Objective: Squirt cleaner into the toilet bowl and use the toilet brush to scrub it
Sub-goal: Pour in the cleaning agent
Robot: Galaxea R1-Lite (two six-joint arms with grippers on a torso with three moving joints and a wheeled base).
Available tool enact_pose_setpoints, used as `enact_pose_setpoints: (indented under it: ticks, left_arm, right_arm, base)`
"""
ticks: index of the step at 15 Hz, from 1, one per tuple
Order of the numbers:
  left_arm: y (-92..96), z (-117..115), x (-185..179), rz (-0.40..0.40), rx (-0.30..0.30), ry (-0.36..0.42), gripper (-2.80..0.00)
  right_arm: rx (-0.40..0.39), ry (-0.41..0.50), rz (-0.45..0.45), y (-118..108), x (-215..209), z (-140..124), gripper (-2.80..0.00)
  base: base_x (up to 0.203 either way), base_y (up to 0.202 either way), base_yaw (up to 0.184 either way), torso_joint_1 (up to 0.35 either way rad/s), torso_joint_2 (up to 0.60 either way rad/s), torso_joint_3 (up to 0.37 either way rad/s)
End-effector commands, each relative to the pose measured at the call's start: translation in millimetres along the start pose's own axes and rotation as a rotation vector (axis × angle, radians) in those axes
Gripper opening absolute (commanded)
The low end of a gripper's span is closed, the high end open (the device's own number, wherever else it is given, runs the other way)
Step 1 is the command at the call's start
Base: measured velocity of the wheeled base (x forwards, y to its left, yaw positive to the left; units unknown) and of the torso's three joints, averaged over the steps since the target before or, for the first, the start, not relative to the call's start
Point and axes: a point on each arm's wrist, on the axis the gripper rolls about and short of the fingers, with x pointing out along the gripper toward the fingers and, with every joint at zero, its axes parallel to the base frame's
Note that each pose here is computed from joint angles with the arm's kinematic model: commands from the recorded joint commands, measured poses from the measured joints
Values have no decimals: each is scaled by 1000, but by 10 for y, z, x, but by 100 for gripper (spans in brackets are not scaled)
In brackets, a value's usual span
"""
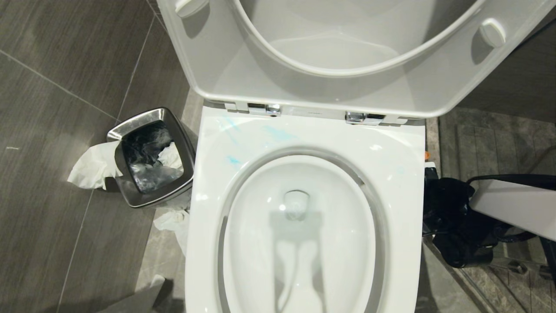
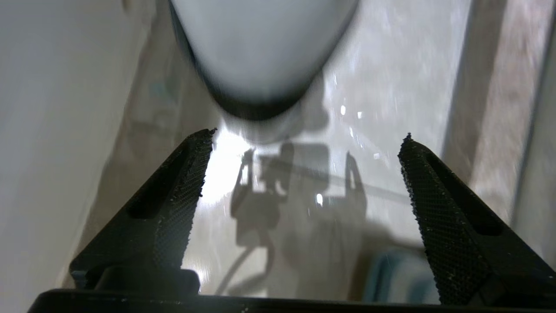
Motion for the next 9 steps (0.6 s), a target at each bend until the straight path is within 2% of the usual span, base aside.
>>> enact_pose_setpoints:
  ticks: [1,3,9]
  left_arm:
    - [0,0,1,0,0,2,-280]
    - [0,0,1,0,0,2,-280]
    - [0,0,1,0,0,2,-280]
  right_arm:
    - [0,-63,4,51,155,29,0]
    - [-34,-72,3,64,213,-10,0]
    - [-68,-118,-6,72,376,-46,0]
  base:
    - [0,0,0,0,0,0]
    - [0,0,0,0,0,0]
    - [0,0,0,0,0,0]
